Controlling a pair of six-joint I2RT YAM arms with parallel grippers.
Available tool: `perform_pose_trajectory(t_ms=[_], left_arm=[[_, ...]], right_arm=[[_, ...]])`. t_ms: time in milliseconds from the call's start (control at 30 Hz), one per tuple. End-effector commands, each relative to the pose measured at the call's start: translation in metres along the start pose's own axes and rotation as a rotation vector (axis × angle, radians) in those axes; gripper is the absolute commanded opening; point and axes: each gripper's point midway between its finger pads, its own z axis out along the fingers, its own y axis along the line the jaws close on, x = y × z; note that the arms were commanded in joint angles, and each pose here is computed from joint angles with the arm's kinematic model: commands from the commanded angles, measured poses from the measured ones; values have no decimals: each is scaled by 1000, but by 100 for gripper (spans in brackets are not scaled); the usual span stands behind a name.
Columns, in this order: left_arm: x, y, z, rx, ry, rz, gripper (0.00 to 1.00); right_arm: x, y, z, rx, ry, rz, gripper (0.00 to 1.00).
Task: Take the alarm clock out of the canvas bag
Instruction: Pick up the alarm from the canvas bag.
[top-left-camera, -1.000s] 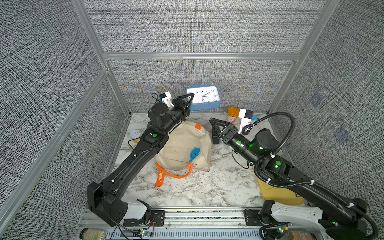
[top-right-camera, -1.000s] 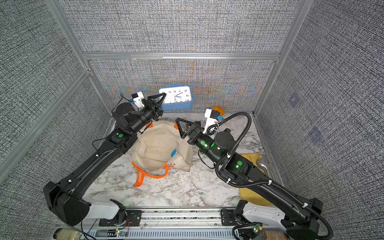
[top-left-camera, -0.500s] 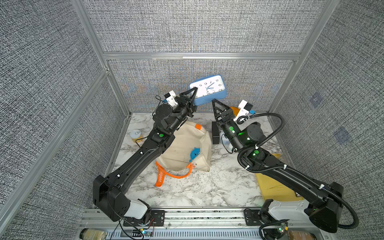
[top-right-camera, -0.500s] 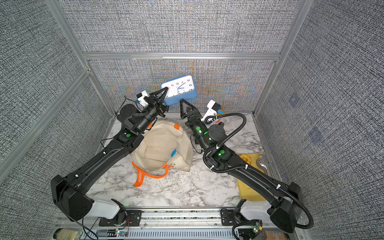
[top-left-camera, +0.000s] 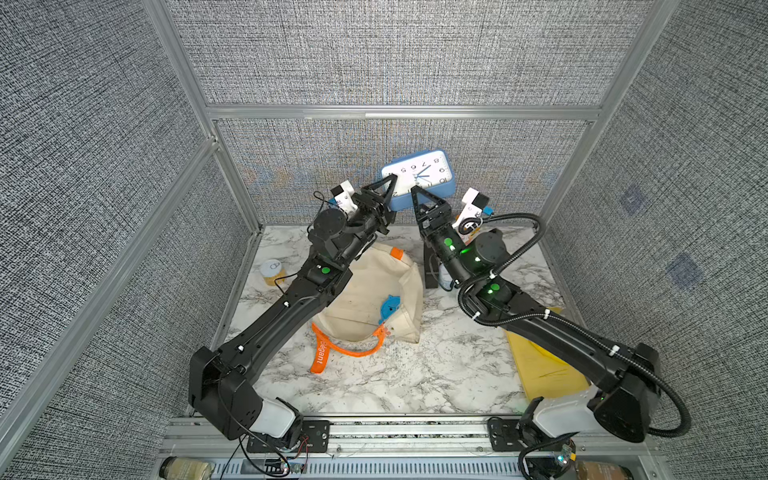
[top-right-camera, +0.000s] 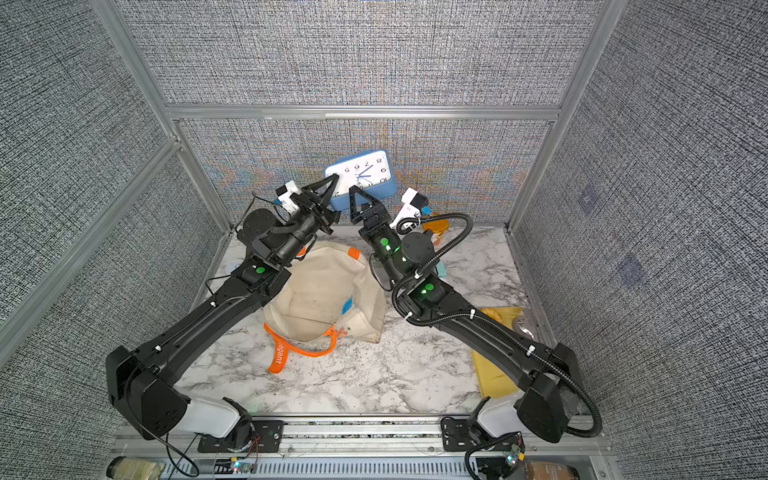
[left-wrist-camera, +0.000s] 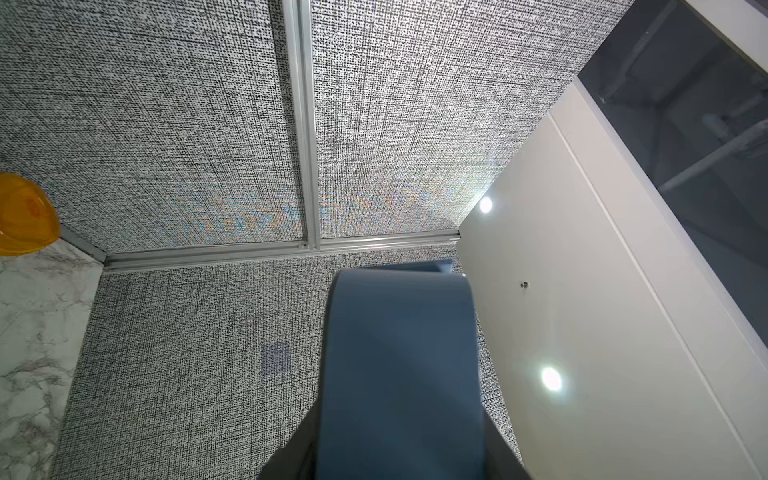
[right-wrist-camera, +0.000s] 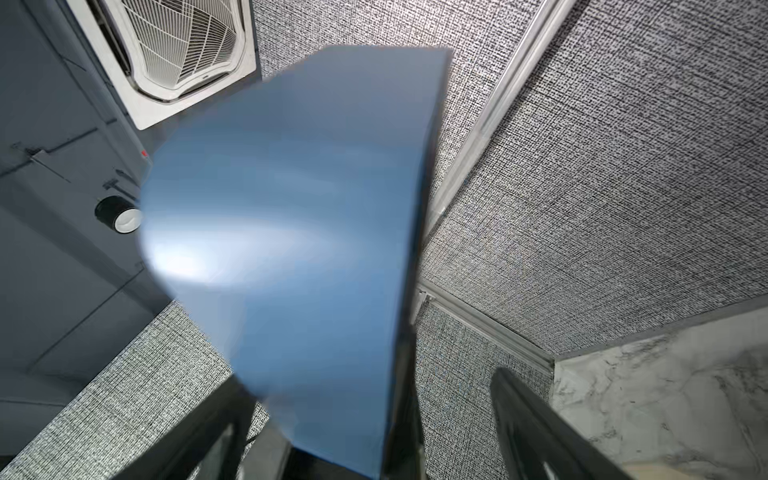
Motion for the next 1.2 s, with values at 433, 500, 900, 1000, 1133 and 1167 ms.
perform_pose_trajectory(t_ms=[433,500,900,1000,1133,1167], left_arm=[[11,-12,-2,86,54,42,11],[12,-12,-1,88,58,47,11],[13,-19,-7,97,51,142,52],[12,-22,-10,82,38,197,63],[9,-24,-16,51,17,277,67],[8,-25,-19,38,8,303,68]], right_arm=[[-8,4,27,-30,-15,81,51],[-10,7,28,-34,-17,71,48],[-30,4,21,24,-44,31,26],[-38,5,16,44,-49,7,26],[-49,5,6,97,-41,-55,26],[-53,5,2,118,-32,-75,26]])
